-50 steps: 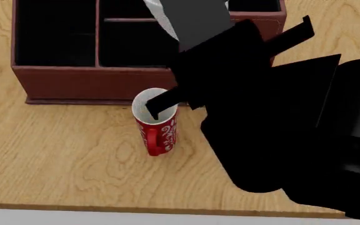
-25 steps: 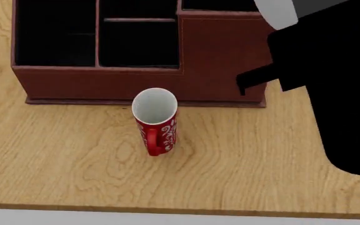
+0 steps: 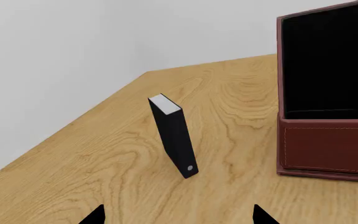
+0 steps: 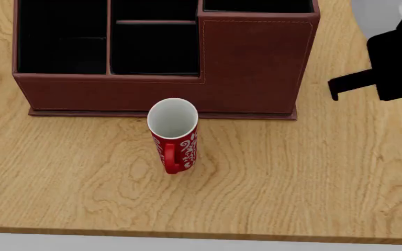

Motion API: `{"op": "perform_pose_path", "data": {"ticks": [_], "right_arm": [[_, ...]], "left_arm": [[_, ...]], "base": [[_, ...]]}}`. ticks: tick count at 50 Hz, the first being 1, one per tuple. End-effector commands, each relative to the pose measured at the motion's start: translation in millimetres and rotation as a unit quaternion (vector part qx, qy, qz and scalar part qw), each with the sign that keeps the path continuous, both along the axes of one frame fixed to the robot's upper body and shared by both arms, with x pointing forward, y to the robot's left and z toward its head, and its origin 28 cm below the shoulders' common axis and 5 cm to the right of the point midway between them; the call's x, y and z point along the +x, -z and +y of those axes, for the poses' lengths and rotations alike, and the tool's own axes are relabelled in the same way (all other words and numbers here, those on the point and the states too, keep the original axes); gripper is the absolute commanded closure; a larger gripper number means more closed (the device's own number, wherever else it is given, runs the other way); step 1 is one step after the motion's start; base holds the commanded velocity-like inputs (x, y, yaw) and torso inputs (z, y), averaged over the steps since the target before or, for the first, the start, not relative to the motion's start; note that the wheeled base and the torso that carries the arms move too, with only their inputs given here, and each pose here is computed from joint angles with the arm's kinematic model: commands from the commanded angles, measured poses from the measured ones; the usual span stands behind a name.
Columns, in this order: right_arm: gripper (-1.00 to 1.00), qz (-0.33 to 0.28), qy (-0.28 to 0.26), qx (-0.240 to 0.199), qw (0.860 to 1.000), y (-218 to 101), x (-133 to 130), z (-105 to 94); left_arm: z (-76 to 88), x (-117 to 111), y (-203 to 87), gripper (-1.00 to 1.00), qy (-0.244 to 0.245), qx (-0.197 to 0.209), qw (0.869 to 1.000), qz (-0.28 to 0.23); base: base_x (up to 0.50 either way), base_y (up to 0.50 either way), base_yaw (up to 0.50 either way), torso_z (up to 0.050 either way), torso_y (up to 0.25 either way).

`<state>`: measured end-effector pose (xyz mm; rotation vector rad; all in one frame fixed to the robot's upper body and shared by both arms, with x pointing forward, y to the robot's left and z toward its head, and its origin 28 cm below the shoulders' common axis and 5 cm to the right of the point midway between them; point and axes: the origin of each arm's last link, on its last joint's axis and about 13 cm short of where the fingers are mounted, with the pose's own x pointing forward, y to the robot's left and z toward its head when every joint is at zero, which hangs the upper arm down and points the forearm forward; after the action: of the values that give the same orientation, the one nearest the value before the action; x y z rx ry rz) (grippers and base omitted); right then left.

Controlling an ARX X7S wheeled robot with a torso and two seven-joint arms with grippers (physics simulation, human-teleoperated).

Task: Pick up the white mug and place it to the right of the caddy.

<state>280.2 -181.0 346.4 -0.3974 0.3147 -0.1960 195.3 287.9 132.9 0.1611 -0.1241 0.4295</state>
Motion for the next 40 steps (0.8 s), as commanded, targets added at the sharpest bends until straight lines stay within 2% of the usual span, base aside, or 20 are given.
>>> {"op": "perform_pose_path", "data": {"ticks": [1,5,22,33,40], "right_arm": [[1.0,0.016,0.027,0.008,0.999,9,18,-15.4],[1.0,0.021,0.027,0.024,0.999,16,28,-16.8],[1.0,0.061,0.042,0.023,0.997,36,89,-21.6],[1.0,0.077,0.047,0.027,0.996,45,118,-22.4],[1.0,0.085,0.039,0.029,0.995,53,126,-17.8]], "left_arm": [[0.0,1,2,-1.0,-0.001,0.002,1.0,0.004],[-0.5,2,4,-1.0,-0.001,0.006,1.0,0.009],[-2.0,7,10,-1.0,-0.001,0.019,1.0,0.025],[-1.0,8,12,-1.0,-0.004,0.022,0.999,0.03],[-2.2,10,14,-1.0,-0.004,0.024,0.999,0.035]], "base": [[0.0,0.0,0.0,0.0,0.0],[0.0,0.0,0.0,0.0,0.0],[0.0,0.0,0.0,0.0,0.001],[0.0,0.0,0.0,0.0,0.001],[0.0,0.0,0.0,0.0,0.0]]}}
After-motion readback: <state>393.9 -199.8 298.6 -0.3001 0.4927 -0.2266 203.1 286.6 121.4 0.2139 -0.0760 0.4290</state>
